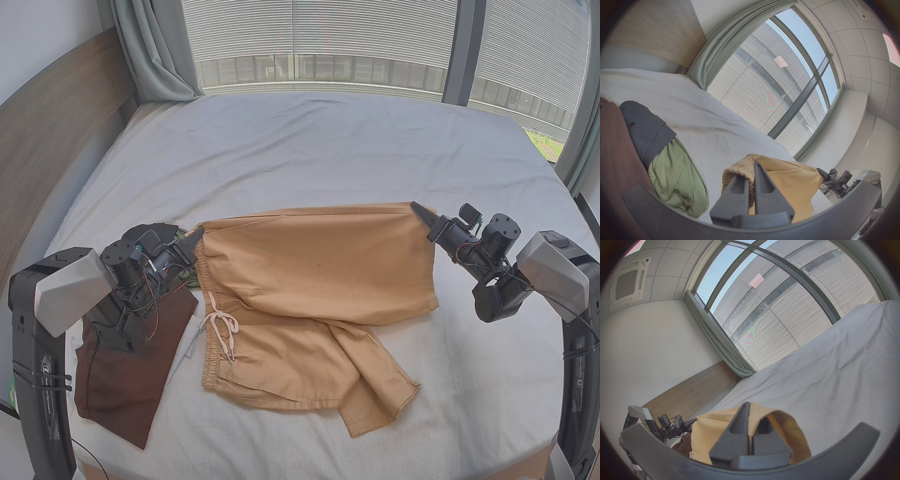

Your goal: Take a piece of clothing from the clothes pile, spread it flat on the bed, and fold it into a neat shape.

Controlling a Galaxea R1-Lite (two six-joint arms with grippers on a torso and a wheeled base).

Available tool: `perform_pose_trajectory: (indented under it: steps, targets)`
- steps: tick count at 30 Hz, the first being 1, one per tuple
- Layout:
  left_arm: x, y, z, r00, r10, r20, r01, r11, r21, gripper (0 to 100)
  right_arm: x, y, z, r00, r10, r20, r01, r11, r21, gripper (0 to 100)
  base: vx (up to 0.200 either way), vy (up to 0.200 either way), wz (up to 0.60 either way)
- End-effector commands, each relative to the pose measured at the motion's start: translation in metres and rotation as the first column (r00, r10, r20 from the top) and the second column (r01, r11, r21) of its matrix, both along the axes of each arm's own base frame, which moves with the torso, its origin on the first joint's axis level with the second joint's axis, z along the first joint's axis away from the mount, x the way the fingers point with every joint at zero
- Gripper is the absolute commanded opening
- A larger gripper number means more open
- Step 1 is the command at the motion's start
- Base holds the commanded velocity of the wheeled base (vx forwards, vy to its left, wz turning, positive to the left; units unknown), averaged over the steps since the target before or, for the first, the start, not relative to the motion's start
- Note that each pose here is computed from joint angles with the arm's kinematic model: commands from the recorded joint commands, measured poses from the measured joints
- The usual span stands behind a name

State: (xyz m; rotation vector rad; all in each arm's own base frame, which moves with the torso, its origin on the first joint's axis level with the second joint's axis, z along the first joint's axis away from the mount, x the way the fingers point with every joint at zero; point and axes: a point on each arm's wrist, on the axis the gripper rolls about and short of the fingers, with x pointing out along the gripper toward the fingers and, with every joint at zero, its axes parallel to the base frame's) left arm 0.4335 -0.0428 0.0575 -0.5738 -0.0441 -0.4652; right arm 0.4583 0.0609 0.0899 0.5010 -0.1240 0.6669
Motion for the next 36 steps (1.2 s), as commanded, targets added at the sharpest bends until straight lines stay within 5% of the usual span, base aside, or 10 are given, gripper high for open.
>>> perform_pose_trajectory:
  steps: [1, 2, 3, 20, 33, 36]
  targets:
    - [0.003, -0.001, -0.003, 1.0, -0.006, -0.003, 0.006, 1.0, -0.01, 0, 0.001, 0.001, -0.003, 1.0, 0.004, -0.004, -0.004, 1.0, -0.001, 0, 0.0, 0.0, 0.0]
    - [0.003, -0.001, -0.003, 1.0, -0.006, -0.001, 0.006, 1.0, -0.01, 0, 0.001, 0.001, -0.003, 1.0, 0.004, -0.004, -0.004, 1.0, -0.001, 0, 0.0, 0.0, 0.0]
    - [0.005, -0.001, -0.001, 1.0, -0.004, 0.007, 0.004, 1.0, -0.012, 100, 0.001, 0.001, -0.003, 1.0, 0.005, -0.008, -0.005, 1.0, 0.0, 100, 0.0, 0.0, 0.0]
    - [-0.003, -0.004, 0.0, 0.999, -0.01, -0.037, 0.008, 0.998, -0.063, 100, -0.019, 0.006, -0.008, 0.997, -0.018, -0.076, 0.018, 1.0, -0.008, 100, 0.0, 0.0, 0.0]
    - [-0.056, 0.011, 0.01, 0.989, 0.001, -0.15, -0.007, 0.999, -0.04, 100, -0.069, 0.017, -0.003, 0.99, 0.019, -0.142, -0.024, 0.999, -0.031, 100, 0.0, 0.0, 0.0]
    - [-0.087, 0.014, 0.017, 0.98, -0.054, -0.193, 0.051, 0.998, -0.021, 100, -0.083, 0.017, -0.003, 0.987, 0.016, -0.159, -0.027, 0.998, -0.064, 100, 0.0, 0.0, 0.0]
